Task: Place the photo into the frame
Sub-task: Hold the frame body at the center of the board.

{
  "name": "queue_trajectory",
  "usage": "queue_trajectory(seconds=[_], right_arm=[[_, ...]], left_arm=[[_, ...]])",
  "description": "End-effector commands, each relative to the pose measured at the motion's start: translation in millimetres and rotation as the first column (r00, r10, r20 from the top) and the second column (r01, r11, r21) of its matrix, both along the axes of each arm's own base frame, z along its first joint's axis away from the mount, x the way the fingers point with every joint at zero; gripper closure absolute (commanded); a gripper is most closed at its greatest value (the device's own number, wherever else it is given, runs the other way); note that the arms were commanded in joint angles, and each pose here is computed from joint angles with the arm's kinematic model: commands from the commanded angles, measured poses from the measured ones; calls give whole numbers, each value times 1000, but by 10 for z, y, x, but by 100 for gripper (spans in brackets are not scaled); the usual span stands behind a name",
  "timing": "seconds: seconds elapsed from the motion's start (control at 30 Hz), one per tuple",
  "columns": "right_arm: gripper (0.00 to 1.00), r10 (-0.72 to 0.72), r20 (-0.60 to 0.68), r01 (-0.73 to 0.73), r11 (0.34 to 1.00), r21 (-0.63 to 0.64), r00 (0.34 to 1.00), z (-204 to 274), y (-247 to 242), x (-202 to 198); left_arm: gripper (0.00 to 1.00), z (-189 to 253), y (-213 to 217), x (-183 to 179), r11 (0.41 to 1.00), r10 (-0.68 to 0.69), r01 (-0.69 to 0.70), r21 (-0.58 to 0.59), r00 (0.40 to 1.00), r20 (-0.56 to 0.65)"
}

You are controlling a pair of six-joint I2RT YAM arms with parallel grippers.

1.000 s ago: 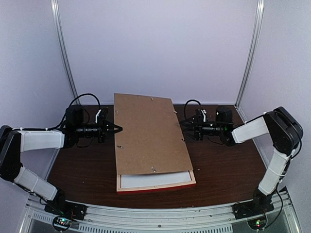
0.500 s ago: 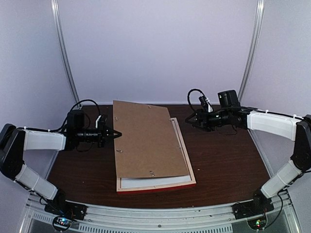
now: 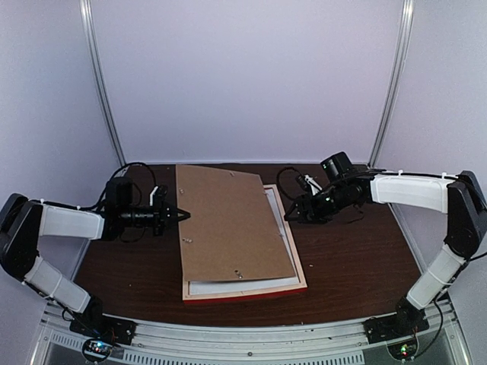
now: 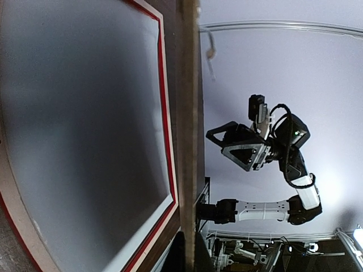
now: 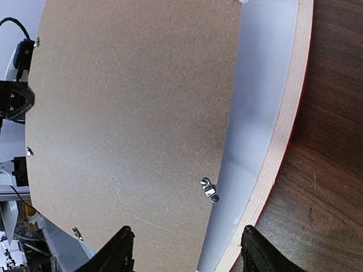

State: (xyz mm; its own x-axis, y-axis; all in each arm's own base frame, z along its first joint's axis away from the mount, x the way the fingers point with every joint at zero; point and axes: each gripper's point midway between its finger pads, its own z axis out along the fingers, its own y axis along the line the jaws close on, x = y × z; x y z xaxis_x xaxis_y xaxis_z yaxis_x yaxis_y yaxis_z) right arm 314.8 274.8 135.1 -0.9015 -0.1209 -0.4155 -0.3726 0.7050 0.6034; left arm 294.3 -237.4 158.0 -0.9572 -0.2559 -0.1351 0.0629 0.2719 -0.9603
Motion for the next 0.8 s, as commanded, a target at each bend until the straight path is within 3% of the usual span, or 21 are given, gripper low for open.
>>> queue_trajectory(seconds=[0.0, 0.27, 0.77], right_arm=[[35, 42, 22, -42, 998, -40, 999, -18, 25, 2], [35, 87, 9, -86, 995, -59, 996, -95, 103, -8], [37, 38, -1, -38, 995, -95, 999, -161, -23, 53]], left_arm=[[100, 212, -38, 63, 998, -17, 24, -66, 994, 106], [100, 162, -118, 95, 996, -36, 44, -83, 995, 98], [100, 104, -371, 172, 990, -85, 94, -105, 992, 91]])
